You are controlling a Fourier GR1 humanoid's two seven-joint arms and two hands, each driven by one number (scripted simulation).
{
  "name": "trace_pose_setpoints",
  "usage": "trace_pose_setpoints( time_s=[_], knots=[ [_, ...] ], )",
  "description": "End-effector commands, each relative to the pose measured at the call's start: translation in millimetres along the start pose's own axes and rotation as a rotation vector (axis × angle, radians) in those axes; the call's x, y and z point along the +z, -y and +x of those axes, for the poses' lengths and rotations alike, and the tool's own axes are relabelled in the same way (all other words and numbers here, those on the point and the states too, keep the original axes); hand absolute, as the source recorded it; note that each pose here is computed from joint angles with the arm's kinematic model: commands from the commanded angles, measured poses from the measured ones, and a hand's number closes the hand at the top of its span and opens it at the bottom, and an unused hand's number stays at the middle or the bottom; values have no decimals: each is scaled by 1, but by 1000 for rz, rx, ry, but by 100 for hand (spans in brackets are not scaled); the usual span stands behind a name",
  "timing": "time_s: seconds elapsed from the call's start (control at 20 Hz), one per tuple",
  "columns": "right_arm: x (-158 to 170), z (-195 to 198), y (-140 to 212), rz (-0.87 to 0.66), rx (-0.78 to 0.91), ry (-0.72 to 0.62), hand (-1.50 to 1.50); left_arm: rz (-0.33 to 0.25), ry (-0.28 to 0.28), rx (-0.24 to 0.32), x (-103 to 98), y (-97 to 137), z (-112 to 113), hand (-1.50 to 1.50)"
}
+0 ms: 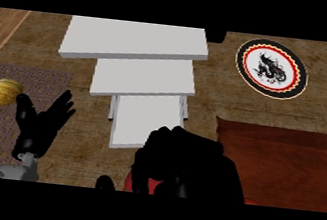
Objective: Pick the tomato from the tray and place it in the tiered shelf
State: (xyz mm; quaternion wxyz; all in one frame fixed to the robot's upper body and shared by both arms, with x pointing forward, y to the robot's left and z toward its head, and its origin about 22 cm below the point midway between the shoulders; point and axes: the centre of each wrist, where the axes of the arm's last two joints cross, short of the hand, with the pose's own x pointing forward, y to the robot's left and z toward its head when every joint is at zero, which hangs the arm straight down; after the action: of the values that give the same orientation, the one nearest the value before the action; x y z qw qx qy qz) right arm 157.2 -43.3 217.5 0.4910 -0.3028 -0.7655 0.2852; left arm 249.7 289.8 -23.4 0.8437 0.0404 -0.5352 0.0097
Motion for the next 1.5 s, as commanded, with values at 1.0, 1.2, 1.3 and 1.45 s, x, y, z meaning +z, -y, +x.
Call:
trace_pose_setpoints(
  time_s=[1.0, 1.2, 1.3, 1.45],
  knots=[
    [-177, 78, 26, 83, 103, -174, 150, 10, -10, 8, -5, -8, -13, 0],
    [-189, 60, 11, 83, 101, -188, 150, 15, -9, 4, -2, -14, -6, 0],
    [-200, 47, 0, 73, 115, -173, 150, 0, -4, 24, -10, -10, 1, 0],
    [-214, 49, 5, 74, 115, -166, 150, 12, -34, 3, -9, -13, -14, 0]
  ],
)
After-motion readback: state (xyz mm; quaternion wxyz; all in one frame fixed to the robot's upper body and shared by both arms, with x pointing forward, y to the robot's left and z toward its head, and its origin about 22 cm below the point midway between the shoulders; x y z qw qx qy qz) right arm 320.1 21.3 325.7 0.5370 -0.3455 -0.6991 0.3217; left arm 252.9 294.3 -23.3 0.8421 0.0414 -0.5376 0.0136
